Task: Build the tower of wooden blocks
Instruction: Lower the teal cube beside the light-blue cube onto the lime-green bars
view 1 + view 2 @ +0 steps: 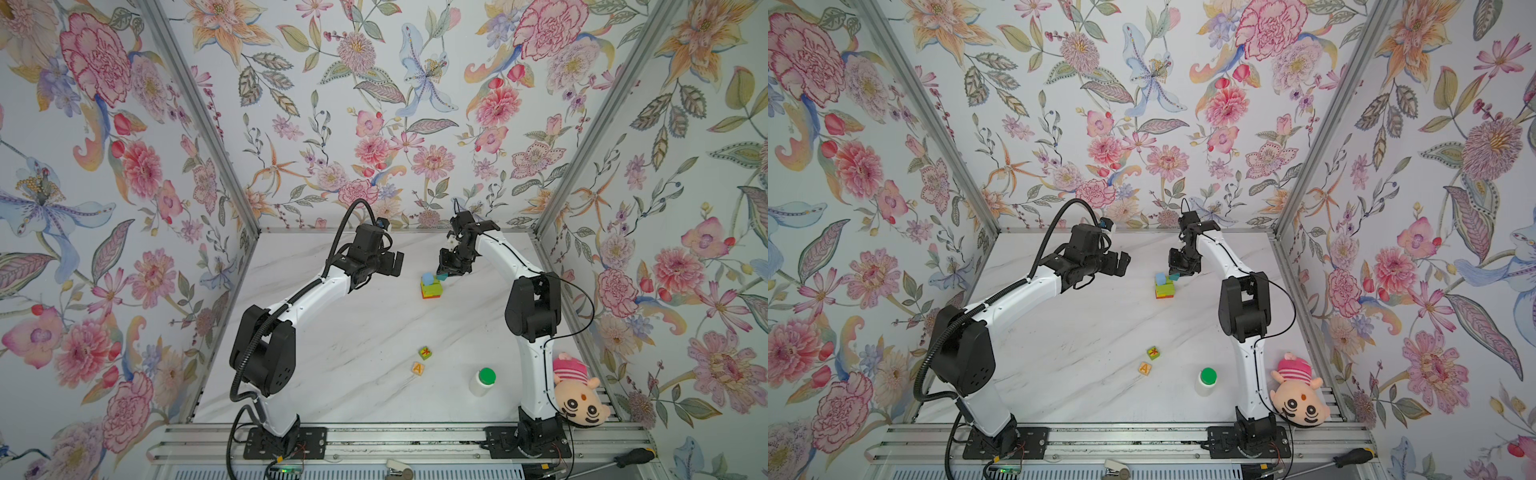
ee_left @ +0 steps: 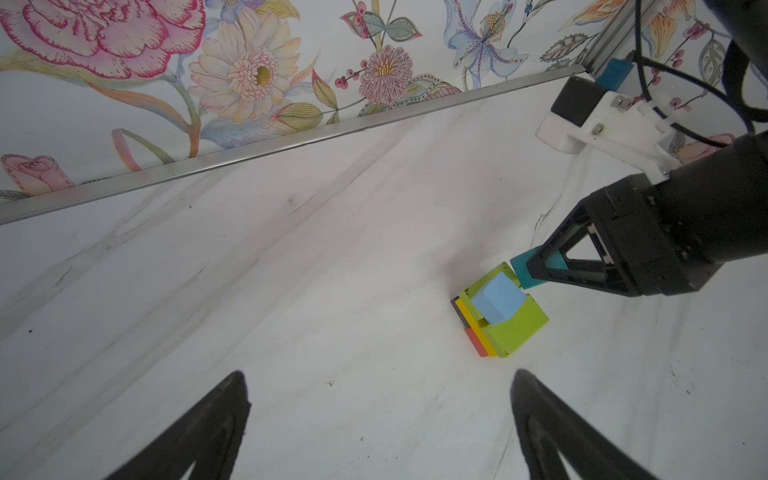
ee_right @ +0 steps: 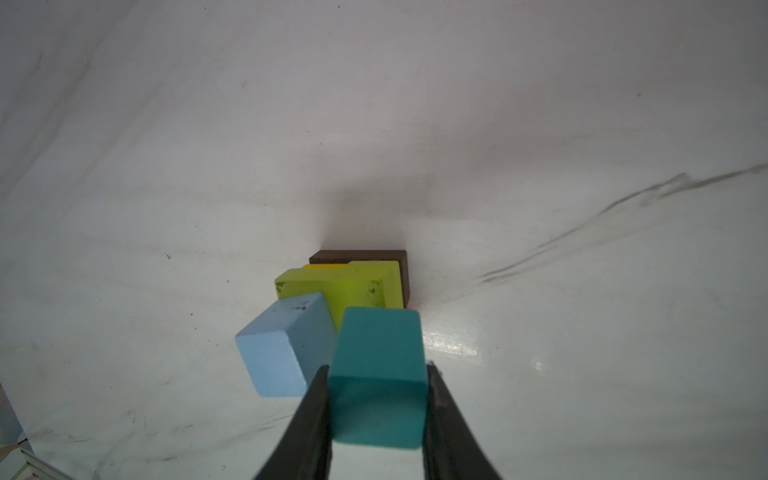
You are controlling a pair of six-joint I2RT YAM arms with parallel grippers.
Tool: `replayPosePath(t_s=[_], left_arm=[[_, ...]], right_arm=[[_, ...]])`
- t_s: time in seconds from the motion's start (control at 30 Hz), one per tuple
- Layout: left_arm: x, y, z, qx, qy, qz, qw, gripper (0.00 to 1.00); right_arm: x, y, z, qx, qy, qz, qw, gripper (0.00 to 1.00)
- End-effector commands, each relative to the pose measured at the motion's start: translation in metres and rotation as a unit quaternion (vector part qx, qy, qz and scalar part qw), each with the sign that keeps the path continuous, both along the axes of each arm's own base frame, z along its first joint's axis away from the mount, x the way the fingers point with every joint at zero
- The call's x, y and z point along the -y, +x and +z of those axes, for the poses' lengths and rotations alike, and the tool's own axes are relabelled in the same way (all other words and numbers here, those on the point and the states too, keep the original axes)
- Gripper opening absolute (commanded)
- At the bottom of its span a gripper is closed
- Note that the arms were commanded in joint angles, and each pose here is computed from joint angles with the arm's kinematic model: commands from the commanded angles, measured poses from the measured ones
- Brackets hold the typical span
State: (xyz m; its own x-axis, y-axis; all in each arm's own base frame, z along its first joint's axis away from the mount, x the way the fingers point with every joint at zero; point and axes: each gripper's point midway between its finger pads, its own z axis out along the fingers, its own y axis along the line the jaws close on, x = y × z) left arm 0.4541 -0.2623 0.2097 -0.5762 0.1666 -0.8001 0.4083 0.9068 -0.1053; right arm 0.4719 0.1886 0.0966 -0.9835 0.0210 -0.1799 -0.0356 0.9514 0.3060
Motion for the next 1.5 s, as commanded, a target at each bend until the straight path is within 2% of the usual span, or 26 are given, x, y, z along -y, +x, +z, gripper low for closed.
replayPosePath(t_s=[0.0, 1.47], left_arm=[[-0.004, 0.005, 0.001, -0.001, 0.004, -0.005, 1.0, 0.99], [-0.008, 0.011, -0.007, -0.01, -0.012, 0.002, 1.0, 0.99]], right_arm=[[-0.005, -0.002, -0.002, -0.005, -0.006, 0.014, 1.0, 0.26], [-0.012, 0.003, -0.012, -0.015, 0.005, 0.02, 1.0, 0.3]])
